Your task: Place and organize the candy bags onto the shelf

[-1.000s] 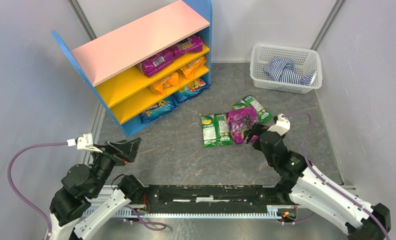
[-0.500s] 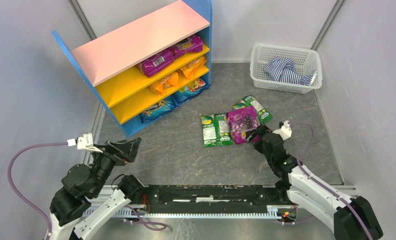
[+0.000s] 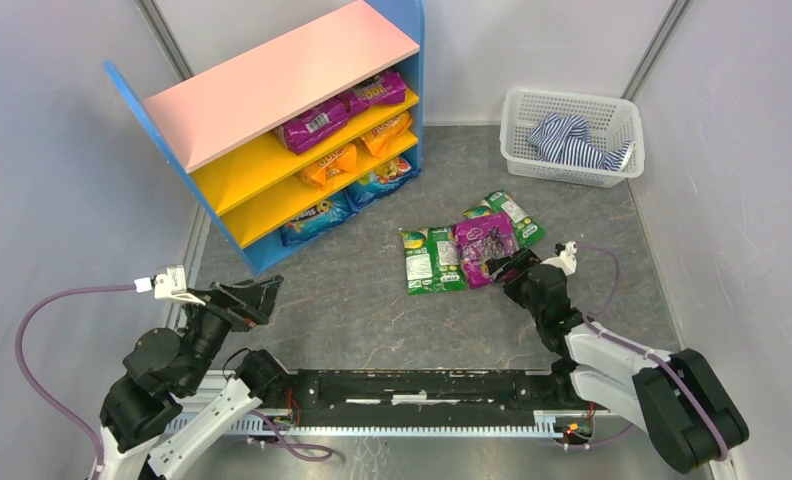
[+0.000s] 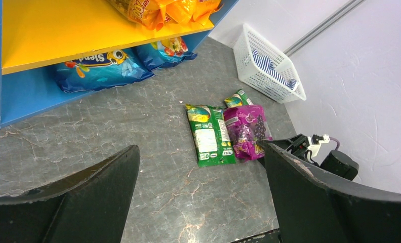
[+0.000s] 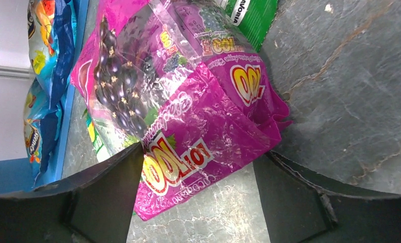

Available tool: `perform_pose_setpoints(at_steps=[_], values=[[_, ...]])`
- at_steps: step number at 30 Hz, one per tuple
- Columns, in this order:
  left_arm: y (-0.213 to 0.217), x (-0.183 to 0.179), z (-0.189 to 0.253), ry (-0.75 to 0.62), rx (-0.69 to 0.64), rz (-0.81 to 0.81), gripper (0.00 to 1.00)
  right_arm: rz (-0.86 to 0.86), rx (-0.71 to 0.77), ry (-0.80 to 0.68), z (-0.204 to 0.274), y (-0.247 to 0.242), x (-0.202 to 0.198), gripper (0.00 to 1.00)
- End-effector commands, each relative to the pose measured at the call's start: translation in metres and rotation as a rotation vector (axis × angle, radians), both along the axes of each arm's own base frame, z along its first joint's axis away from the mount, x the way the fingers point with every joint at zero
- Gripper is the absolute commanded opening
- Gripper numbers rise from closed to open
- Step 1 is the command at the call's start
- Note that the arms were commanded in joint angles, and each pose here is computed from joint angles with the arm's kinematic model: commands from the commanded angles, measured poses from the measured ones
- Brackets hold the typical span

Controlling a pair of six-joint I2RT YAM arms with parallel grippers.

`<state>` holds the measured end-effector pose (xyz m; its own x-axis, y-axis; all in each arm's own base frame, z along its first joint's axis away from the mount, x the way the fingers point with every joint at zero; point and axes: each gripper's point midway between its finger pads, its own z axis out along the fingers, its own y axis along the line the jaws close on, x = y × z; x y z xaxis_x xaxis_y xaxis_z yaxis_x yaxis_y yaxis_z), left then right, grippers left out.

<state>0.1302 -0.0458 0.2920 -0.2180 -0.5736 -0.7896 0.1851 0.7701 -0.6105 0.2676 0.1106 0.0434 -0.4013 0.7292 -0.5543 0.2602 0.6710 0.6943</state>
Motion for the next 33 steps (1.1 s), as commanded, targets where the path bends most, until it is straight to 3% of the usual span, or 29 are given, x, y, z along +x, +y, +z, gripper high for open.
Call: perform_pose_setpoints(at_steps=[1, 12, 20, 24, 33], values=[[-0.001, 0.002, 0.010, -0.034, -0.010, 0.002, 0.99, -0.001, 0.066, -0.102, 0.026, 0.009, 0.019, 0.82], [-0.001, 0.004, 0.009, -0.027, -0.007, 0.008, 0.99, 0.076, -0.018, -0.249, 0.048, 0.013, 0.032, 0.40], [0.001, 0.004, 0.008, -0.024, -0.009, 0.016, 1.00, 0.208, -0.058, -0.279, 0.074, 0.035, 0.041, 0.06], [0.002, 0.003, 0.008, -0.022, -0.013, 0.022, 1.00, 0.265, -0.003, -0.325, 0.098, 0.050, 0.043, 0.00], [0.003, 0.003, 0.008, -0.027, -0.018, 0.024, 1.00, 0.555, 0.104, -0.446, 0.175, 0.124, 0.032, 0.00]])
